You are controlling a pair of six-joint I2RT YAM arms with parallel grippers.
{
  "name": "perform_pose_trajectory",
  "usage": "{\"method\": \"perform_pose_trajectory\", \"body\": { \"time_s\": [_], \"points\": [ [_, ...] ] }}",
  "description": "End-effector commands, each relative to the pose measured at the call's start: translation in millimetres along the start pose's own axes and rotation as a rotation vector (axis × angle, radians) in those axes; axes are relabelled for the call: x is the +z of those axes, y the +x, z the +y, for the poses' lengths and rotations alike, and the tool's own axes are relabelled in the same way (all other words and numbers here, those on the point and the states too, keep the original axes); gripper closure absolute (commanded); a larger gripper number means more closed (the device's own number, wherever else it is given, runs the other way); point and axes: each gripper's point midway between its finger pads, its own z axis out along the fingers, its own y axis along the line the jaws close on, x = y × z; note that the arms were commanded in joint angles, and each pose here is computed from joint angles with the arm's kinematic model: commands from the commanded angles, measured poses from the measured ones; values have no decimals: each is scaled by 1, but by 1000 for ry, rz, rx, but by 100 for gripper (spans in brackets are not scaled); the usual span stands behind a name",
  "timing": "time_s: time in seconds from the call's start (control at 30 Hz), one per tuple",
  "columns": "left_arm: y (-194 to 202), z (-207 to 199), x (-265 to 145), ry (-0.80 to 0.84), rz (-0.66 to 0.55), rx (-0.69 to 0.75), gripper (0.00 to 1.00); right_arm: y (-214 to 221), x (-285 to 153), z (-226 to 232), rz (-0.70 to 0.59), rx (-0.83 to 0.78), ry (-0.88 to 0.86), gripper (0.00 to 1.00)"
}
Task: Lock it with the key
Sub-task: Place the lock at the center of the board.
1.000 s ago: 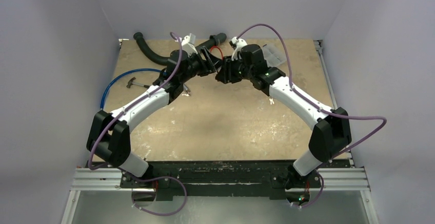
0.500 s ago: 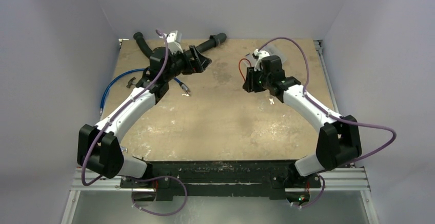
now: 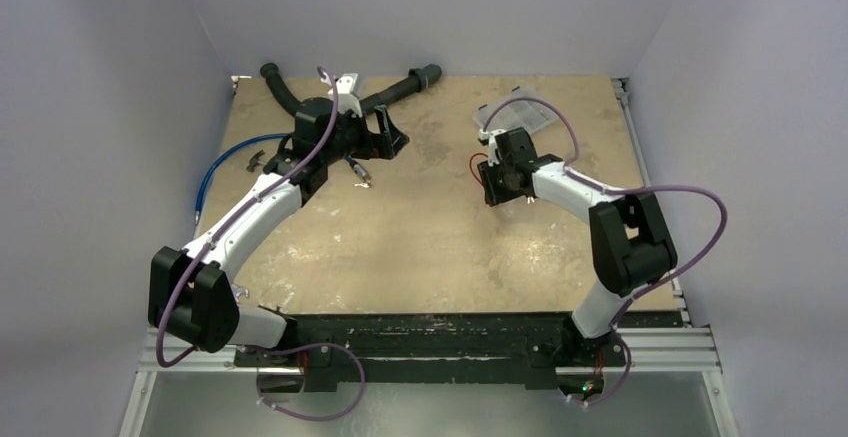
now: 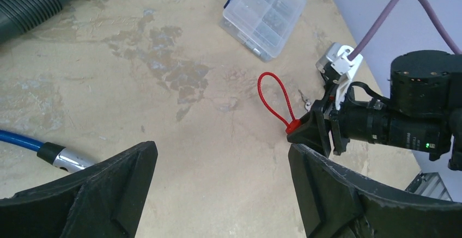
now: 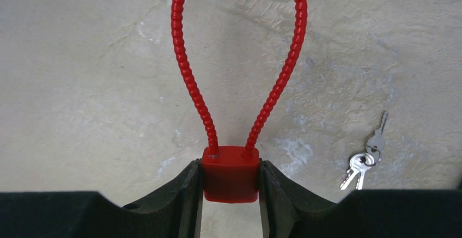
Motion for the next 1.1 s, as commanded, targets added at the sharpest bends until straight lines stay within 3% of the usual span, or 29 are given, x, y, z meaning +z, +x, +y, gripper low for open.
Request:
{"method": "perform_pose_trajectory", "body": {
  "time_s": [0.0, 0.27, 0.43, 0.73, 0.83, 1.07],
  "points": [
    [-7, -3, -7, 13, -1, 46, 0, -26, 1, -13, -46, -57, 68, 83],
    [-4, -3, -8, 27, 19, 57, 0, -27, 14, -21, -12, -47, 80, 81],
    [-1, -5, -7, 41, 30, 60, 0, -22, 20, -20, 22, -44, 66, 74],
    [-1, -3, -10, 42, 45, 84, 0, -22, 22, -25, 37, -35, 74, 56],
    [3, -3, -13, 48, 69, 103, 0, -26, 18, -25, 20, -32, 71, 42],
    [17, -3, -20, 87, 129, 132, 0, -33, 3, -24, -17, -34, 65, 20]
  ]
}}
